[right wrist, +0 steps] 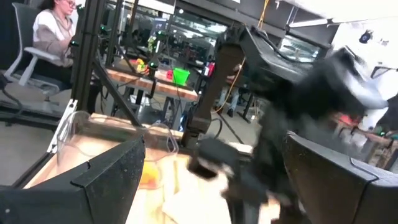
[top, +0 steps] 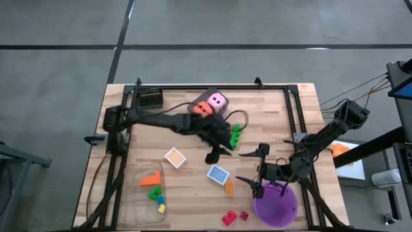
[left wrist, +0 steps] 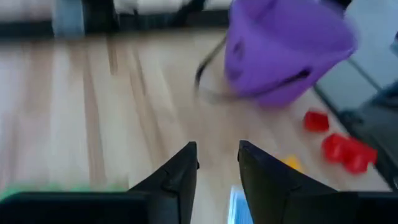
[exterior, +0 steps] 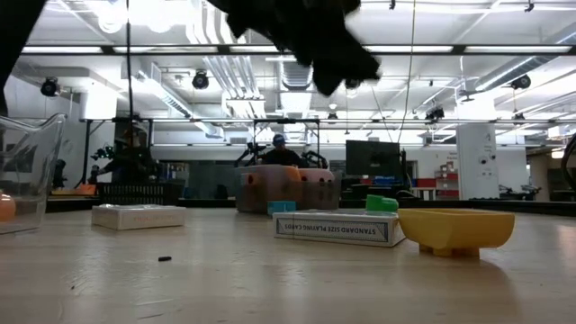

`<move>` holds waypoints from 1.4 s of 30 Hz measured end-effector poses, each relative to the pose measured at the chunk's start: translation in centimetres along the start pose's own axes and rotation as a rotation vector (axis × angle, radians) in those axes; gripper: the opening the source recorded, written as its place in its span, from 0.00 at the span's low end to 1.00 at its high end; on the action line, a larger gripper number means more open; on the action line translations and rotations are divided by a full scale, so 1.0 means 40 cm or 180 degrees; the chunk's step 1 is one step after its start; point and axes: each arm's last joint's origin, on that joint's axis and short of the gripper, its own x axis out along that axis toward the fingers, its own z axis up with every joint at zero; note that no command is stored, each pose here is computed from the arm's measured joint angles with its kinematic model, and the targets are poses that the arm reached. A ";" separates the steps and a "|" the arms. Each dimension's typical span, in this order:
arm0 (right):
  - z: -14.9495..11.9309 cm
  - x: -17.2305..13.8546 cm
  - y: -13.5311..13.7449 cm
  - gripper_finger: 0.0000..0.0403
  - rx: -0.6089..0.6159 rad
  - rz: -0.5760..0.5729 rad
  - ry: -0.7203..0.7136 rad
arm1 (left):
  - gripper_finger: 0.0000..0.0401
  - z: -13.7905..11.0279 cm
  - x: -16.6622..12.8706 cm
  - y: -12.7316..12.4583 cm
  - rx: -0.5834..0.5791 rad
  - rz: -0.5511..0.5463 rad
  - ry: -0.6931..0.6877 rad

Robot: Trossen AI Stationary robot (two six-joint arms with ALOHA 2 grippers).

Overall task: Pick & Place Toys
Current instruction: Put the green game piece into the transparent bin

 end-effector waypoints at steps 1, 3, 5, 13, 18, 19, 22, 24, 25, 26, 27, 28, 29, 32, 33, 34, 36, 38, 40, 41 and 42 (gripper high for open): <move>-0.004 -0.001 0.001 0.91 0.0004 0.0010 0.0027 | 0.31 -0.002 -0.014 -0.015 0.0090 0.0042 -0.0162; -0.011 0.000 0.002 0.91 0.0056 -0.0005 0.0106 | 0.32 -0.011 -0.054 -0.041 0.0234 0.0184 -0.0530; -0.021 0.002 -0.001 0.91 0.0140 -0.0122 0.0205 | 0.32 -0.032 -0.105 -0.069 0.0283 0.0292 -0.0886; -0.058 0.049 -0.049 0.92 0.0470 -0.0678 0.0585 | 0.32 -0.234 -0.257 -0.186 0.0259 0.0568 -0.1385; -0.104 0.120 -0.140 0.92 0.0922 -0.0945 0.1312 | 0.32 -0.334 -0.325 -0.222 0.0340 0.0748 -0.1713; -0.116 0.136 -0.162 0.92 0.1055 -0.1009 0.1495 | 0.32 -0.351 -0.337 -0.227 0.0342 0.0750 -0.1809; -0.146 0.172 -0.230 0.92 0.1378 -0.1161 0.1966 | 0.32 -0.389 -0.367 -0.237 0.0372 0.0784 -0.2107; -0.153 0.194 -0.275 0.92 0.1661 -0.1218 0.2140 | 0.32 -0.406 -0.382 -0.244 0.0393 0.0738 -0.2245; -0.158 0.199 -0.295 0.92 0.1793 -0.1254 0.2256 | 0.32 -0.410 -0.388 -0.246 0.0374 0.0735 -0.2304; -0.161 0.203 -0.312 0.92 0.1932 -0.1296 0.2363 | 0.32 -0.414 -0.394 -0.247 0.0366 0.0756 -0.2357; -0.162 0.209 -0.329 0.92 0.2079 -0.1355 0.2437 | 0.32 -0.420 -0.398 -0.247 0.0356 0.0771 -0.2384; -0.167 0.212 -0.343 0.92 0.2181 -0.1426 0.2542 | 0.32 -0.425 -0.400 -0.248 0.0358 0.0768 -0.2391; -0.174 0.211 -0.355 0.92 0.2253 -0.1503 0.2696 | 0.32 -0.425 -0.403 -0.250 0.0366 0.0760 -0.2418; -0.185 0.217 -0.379 0.92 0.2459 -0.1727 0.3016 | 0.32 -0.426 -0.412 -0.253 0.0382 0.0743 -0.2474; -0.189 0.219 -0.384 0.92 0.2508 -0.1802 0.3118 | 0.32 -0.424 -0.413 -0.253 0.0385 0.0742 -0.2484; -0.195 0.222 -0.387 0.92 0.2541 -0.1878 0.3241 | 0.32 -0.426 -0.413 -0.254 0.0389 0.0719 -0.2456; -0.210 0.236 -0.391 0.92 0.2605 -0.1948 0.3454 | 0.32 -0.426 -0.414 -0.255 0.0407 0.0678 -0.2453; -0.230 0.252 -0.392 0.92 0.2612 -0.2010 0.3707 | 0.32 -0.428 -0.414 -0.255 0.0401 0.0679 -0.2427; -0.245 0.273 -0.392 0.92 0.2648 -0.2019 0.3878 | 0.32 -0.428 -0.414 -0.255 0.0380 0.0677 -0.2425; -0.255 0.284 -0.391 0.92 0.2645 -0.2030 0.3970 | 0.32 -0.428 -0.415 -0.255 0.0376 0.0674 -0.2431; -0.265 0.293 -0.391 0.92 0.2632 -0.2046 0.4077 | 0.32 -0.427 -0.418 -0.256 0.0378 0.0672 -0.2439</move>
